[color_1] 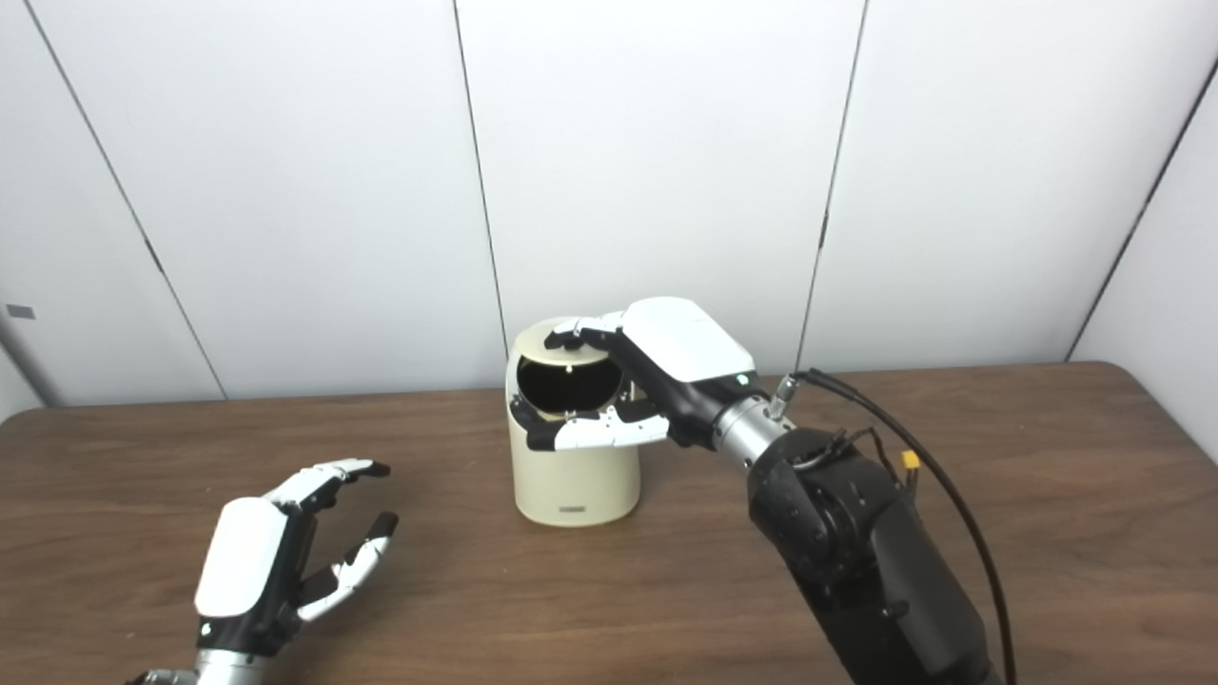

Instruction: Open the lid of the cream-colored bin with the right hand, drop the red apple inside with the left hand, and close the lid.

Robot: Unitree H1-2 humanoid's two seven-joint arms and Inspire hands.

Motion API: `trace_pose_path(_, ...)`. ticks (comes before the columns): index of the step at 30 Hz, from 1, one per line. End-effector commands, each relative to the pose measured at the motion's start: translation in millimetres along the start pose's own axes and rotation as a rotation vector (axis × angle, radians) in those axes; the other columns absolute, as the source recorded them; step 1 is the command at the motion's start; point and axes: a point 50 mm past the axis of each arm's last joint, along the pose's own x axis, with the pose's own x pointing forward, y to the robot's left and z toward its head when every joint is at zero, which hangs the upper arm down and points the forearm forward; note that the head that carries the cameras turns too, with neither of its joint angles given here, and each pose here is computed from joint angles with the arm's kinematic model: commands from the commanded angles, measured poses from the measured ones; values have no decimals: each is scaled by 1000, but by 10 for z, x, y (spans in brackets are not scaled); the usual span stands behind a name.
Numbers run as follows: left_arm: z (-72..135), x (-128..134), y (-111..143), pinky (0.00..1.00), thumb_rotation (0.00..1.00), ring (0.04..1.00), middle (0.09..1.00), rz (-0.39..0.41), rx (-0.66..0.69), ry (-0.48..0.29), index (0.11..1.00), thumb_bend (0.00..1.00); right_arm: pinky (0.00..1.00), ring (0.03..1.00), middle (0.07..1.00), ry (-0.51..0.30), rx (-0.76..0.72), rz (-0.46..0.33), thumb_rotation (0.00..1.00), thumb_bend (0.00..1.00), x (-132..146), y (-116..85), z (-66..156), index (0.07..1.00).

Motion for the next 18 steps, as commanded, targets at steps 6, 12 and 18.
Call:
trace_pose_path(6, 27, -72, 6, 583, 570, 713, 734, -5, 2, 5, 719, 348, 845, 852, 791, -10, -21, -32, 938, 808, -12, -127, -29, 790)
trace_pose_path(12, 65, -58, -1, 580, 532, 707, 728, 2, 0, 0, 713, 345, 884, 855, 790, -7, -35, -7, 920, 810, -32, -104, -58, 798)
trace_pose_path(18, 128, -41, -21, 581, 551, 702, 726, 3, -10, -2, 712, 356, 886, 852, 786, 22, -60, 32, 917, 809, -20, -54, -174, 791)
